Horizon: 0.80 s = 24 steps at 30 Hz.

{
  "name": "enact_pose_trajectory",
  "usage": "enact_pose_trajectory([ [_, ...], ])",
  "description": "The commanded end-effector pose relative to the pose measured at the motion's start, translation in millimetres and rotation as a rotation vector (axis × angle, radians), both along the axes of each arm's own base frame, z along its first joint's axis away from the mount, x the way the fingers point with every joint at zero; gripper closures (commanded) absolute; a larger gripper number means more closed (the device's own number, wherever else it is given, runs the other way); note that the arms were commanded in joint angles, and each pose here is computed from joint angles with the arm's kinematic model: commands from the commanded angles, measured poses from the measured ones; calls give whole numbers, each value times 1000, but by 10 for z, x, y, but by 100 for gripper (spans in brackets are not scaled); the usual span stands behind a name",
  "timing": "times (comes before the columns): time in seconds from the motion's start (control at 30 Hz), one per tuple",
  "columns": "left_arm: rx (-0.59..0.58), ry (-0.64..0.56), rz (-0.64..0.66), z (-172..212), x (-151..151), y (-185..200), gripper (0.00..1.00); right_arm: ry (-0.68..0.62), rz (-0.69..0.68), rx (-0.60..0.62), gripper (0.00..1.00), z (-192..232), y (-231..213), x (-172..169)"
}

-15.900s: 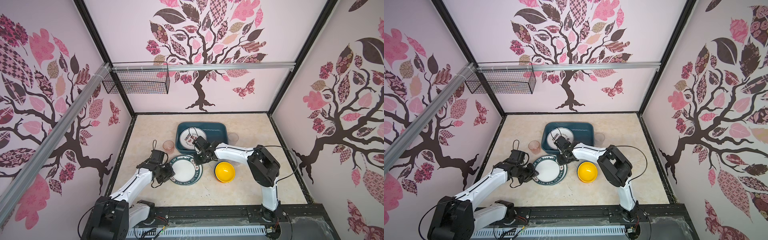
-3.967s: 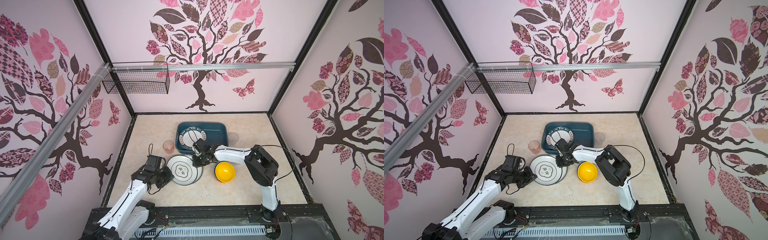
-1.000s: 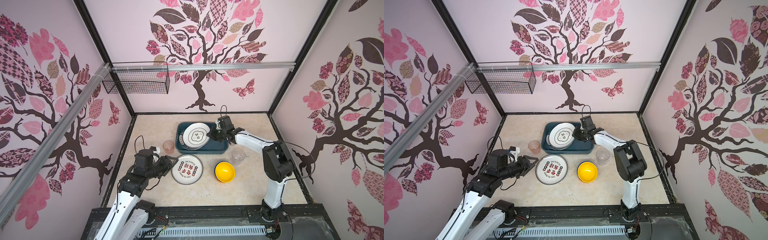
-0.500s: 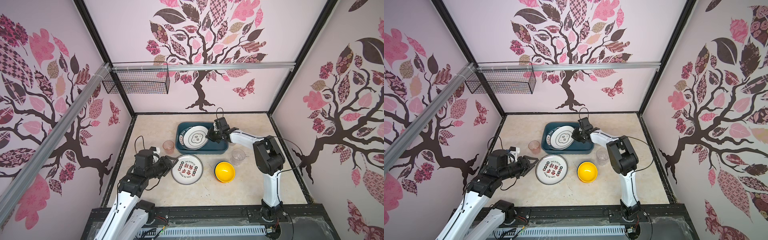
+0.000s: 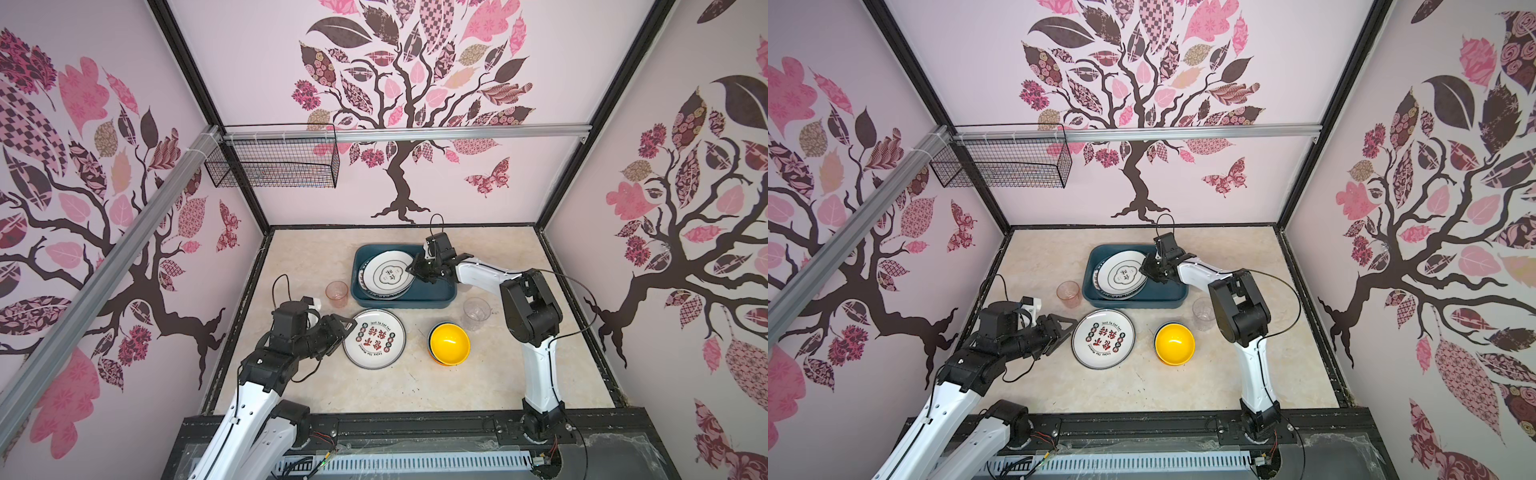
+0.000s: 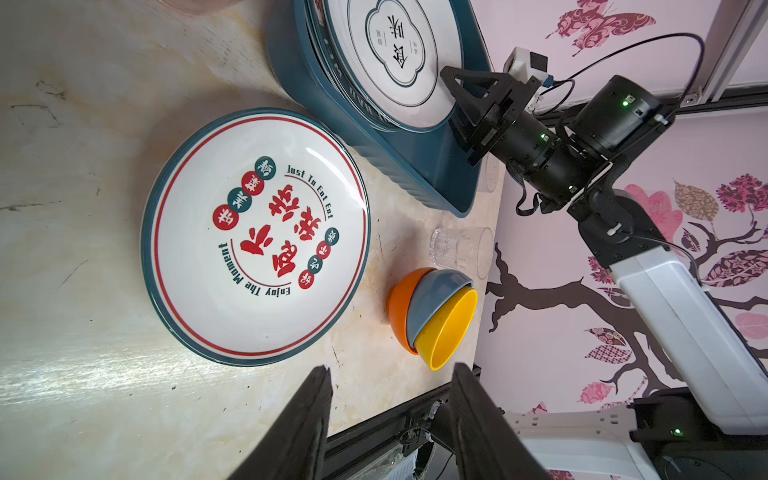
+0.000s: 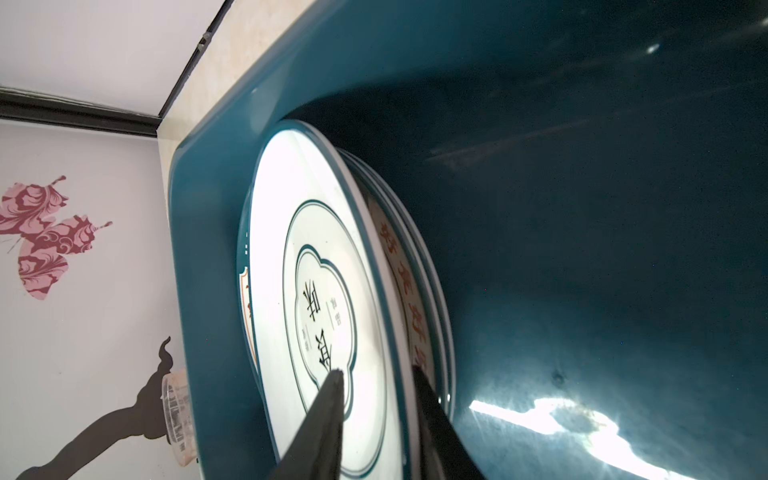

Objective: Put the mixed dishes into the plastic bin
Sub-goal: 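Lower the held cloud-logo plate into the teal bin and open the right gripper, then move right gripper to the red-rimmed 'Just To Eat' plate rim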

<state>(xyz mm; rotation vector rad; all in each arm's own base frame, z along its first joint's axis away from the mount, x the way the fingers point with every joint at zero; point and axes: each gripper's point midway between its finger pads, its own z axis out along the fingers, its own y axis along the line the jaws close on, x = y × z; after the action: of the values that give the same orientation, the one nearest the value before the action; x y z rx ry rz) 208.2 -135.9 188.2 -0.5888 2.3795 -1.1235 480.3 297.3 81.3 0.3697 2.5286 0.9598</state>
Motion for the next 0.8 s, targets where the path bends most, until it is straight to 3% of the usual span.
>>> enact_pose_trajectory([
  [0.0, 9, 4, 7, -82, 4, 12, 51, 18, 8, -40, 65, -72, -47, 17],
  [0.37, 40, 49, 26, -248, 5, 54, 51, -15, 12, -193, 63, 99, -287, -53],
  [0.77, 125, 118, 34, -505, -41, 150, 48, -72, 36, -187, 62, 449, -386, -329],
])
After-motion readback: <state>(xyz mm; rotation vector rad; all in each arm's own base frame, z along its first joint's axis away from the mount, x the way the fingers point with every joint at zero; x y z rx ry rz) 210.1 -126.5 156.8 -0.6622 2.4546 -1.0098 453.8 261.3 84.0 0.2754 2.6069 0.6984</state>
